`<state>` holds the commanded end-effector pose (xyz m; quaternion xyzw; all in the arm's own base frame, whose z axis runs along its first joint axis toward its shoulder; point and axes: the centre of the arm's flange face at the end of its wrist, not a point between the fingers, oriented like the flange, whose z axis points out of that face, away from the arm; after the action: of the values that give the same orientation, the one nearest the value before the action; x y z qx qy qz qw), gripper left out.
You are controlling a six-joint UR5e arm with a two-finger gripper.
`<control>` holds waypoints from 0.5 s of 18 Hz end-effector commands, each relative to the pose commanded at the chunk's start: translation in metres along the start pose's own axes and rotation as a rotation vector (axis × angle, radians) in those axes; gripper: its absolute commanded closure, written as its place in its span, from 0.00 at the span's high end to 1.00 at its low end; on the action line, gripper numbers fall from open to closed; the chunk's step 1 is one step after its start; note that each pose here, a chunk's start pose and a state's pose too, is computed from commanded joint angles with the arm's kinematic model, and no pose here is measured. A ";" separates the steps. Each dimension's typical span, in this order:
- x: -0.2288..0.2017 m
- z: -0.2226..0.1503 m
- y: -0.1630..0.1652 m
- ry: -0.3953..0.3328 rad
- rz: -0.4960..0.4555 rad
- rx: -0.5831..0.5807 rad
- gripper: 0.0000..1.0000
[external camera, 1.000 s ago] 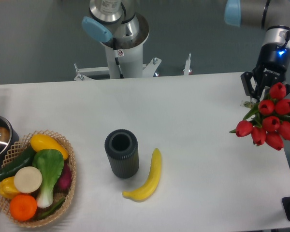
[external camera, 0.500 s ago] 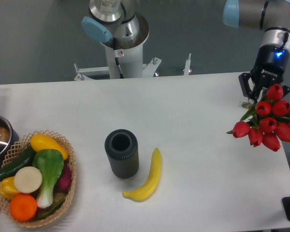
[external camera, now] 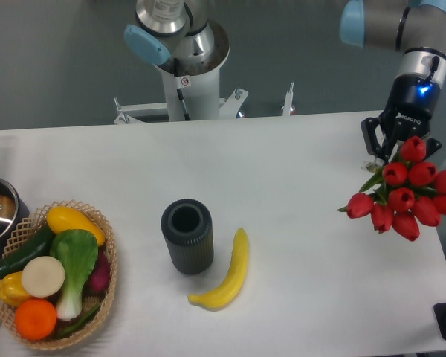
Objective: Insert the flowers into the vase
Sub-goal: 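Carry the red tulips up and over the dark grey vase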
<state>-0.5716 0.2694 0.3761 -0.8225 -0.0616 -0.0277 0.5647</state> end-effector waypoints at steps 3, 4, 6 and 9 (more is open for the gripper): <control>0.015 0.024 -0.002 0.044 0.070 -0.004 0.24; 0.021 0.033 -0.002 0.062 0.088 -0.001 0.24; 0.033 0.045 -0.011 0.108 0.101 0.054 0.24; 0.054 0.062 -0.028 0.180 0.112 0.146 0.24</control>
<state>-0.5232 0.3410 0.3861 -0.7757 0.0336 -0.0654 0.6268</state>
